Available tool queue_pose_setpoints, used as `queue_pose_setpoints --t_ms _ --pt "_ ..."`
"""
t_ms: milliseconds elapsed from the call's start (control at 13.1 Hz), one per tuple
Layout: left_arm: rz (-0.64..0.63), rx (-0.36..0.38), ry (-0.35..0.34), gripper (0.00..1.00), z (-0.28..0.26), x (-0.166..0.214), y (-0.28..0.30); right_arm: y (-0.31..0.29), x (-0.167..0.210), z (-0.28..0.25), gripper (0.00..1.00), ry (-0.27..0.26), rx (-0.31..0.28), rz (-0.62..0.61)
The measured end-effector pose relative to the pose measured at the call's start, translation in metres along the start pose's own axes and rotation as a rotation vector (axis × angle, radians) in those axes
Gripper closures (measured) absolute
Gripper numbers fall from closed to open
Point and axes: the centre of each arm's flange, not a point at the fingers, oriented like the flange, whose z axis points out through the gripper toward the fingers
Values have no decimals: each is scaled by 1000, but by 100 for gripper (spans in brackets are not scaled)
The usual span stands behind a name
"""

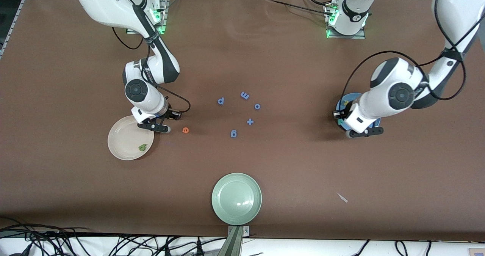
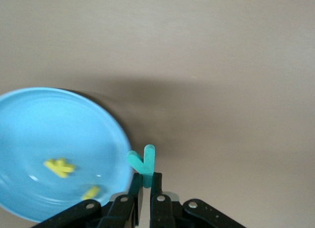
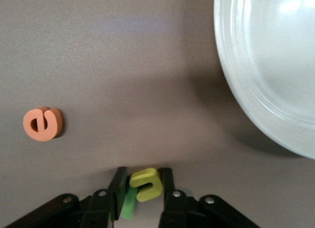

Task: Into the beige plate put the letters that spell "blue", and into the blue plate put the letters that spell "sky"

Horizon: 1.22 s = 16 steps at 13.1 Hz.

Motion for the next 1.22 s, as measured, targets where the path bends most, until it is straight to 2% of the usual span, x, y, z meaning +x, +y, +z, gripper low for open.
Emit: queue_pose_setpoints --t_ms 153,306,535,611,764,993,1222 --pt "30 -14 -8 90 0 8 -48 1 0 -1 69 1 0 -5" --pt "65 -26 -26 90 5 10 -91 3 2 -2 69 4 -1 -13" --pt "87 -33 -58 89 17 5 -122 11 8 -10 69 8 -4 -31" --pt "93 -33 -66 85 21 3 -123 12 9 -13 69 10 -4 -33" --pt "112 -21 -82 67 29 -2 -117 11 15 -27 69 -7 -10 -32" --pt "99 10 -84 34 35 -6 -110 10 34 -59 69 -33 -20 -46" --pt "19 11 -45 29 16 -7 -83 14 39 -57 69 -29 -21 -42"
